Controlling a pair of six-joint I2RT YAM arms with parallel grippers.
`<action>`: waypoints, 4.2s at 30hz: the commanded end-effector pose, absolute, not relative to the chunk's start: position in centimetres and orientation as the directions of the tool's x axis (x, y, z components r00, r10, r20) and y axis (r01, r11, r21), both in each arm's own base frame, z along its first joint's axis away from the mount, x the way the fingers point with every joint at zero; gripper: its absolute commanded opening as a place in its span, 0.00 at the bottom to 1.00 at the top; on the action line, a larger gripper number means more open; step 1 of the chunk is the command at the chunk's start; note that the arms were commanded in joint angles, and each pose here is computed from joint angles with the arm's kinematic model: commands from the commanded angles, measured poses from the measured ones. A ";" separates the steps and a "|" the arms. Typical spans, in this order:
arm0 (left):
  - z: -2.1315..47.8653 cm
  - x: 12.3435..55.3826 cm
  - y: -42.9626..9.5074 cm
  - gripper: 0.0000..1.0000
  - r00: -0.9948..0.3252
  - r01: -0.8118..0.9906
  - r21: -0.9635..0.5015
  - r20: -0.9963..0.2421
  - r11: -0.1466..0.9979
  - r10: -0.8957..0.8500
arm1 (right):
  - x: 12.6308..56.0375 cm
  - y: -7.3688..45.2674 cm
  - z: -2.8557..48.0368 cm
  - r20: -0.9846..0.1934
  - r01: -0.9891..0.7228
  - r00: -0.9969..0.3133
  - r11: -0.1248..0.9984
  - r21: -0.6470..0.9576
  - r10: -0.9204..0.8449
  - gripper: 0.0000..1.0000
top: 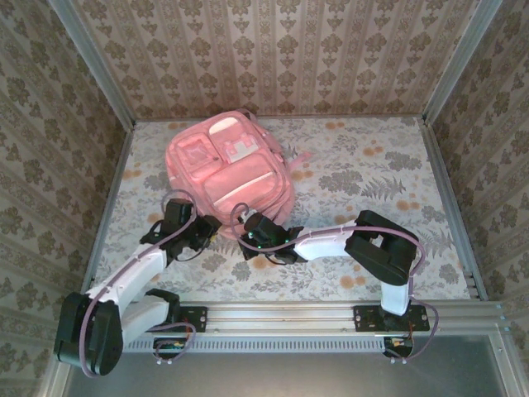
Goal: Pack the student bag
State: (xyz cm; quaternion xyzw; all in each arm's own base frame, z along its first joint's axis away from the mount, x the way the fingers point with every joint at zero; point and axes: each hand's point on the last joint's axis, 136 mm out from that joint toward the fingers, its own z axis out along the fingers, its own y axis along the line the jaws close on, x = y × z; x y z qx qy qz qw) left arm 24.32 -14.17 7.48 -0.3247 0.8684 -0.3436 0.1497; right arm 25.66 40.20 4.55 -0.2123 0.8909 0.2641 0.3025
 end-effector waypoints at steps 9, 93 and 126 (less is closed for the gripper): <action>8.5 26.6 -14.8 0.00 -0.742 -0.428 -0.714 -0.073 0.555 -0.666 | 25.2 38.5 4.2 -0.613 -0.509 -0.754 0.801 0.316 -0.238 0.00; 11.0 23.9 -10.3 0.47 -0.639 -0.612 -0.622 0.025 0.489 -0.768 | 27.2 46.4 8.6 -0.598 -0.498 -0.787 0.732 0.465 -0.155 0.00; 7.0 25.6 -9.9 0.33 -0.610 -0.693 -0.478 -0.009 0.539 -0.792 | 27.6 41.9 8.1 -0.634 -0.536 -0.707 0.822 0.192 -0.313 0.00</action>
